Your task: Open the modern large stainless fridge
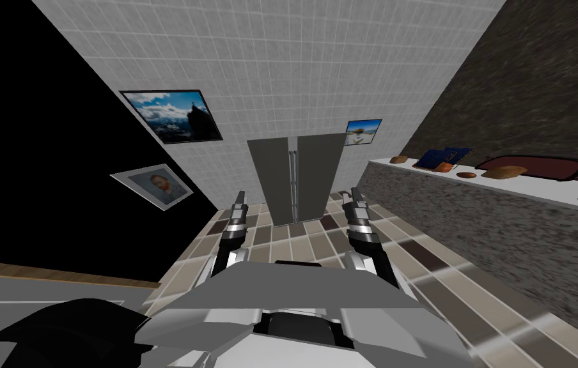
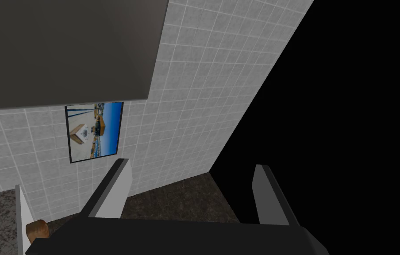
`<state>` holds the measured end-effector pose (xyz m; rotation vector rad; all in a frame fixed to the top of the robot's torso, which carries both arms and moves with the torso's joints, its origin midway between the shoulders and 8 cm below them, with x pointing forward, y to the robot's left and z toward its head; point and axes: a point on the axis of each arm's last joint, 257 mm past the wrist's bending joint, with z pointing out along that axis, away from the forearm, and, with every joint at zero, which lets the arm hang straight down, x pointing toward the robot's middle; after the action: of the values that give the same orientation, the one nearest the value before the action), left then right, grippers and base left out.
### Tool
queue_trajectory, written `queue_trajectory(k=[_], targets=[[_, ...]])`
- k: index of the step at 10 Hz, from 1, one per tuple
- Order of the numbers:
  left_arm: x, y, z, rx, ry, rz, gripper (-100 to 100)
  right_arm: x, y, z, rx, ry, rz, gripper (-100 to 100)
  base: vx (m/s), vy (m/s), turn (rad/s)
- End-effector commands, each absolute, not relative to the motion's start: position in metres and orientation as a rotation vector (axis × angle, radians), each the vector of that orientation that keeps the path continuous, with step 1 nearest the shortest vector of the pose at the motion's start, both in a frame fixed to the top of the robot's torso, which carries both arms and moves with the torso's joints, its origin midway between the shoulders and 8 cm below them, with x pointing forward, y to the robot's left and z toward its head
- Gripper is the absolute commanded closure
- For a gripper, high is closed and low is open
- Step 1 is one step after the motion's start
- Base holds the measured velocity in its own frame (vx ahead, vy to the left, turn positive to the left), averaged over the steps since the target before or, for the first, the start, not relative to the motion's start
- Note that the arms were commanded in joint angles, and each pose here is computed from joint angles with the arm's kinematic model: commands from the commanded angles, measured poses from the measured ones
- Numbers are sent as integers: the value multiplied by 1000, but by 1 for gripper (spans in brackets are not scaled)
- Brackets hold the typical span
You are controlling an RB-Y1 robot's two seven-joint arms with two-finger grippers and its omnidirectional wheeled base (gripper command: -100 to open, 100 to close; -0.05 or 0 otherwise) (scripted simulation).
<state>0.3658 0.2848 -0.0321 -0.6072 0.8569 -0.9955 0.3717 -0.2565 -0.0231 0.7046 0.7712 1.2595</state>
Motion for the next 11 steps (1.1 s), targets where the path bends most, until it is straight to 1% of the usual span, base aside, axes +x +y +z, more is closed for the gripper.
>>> queue_trajectory(k=[1, 9, 10, 11], targets=[[366, 285, -32, -607, 857, -996, 0, 372, -257, -23, 705, 771, 1260, 0, 0, 0, 0], [366, 285, -32, -607, 857, -996, 0, 372, -257, -23, 704, 771, 1260, 0, 0, 0, 0], [370, 282, -32, -592, 876, -1001, -100, 372, -257, -23, 704, 771, 1260, 0, 14, -7, 2], [375, 280, -33, -582, 890, -1007, -100, 372, -257, -23, 705, 771, 1259, 0, 19, -14, 3]])
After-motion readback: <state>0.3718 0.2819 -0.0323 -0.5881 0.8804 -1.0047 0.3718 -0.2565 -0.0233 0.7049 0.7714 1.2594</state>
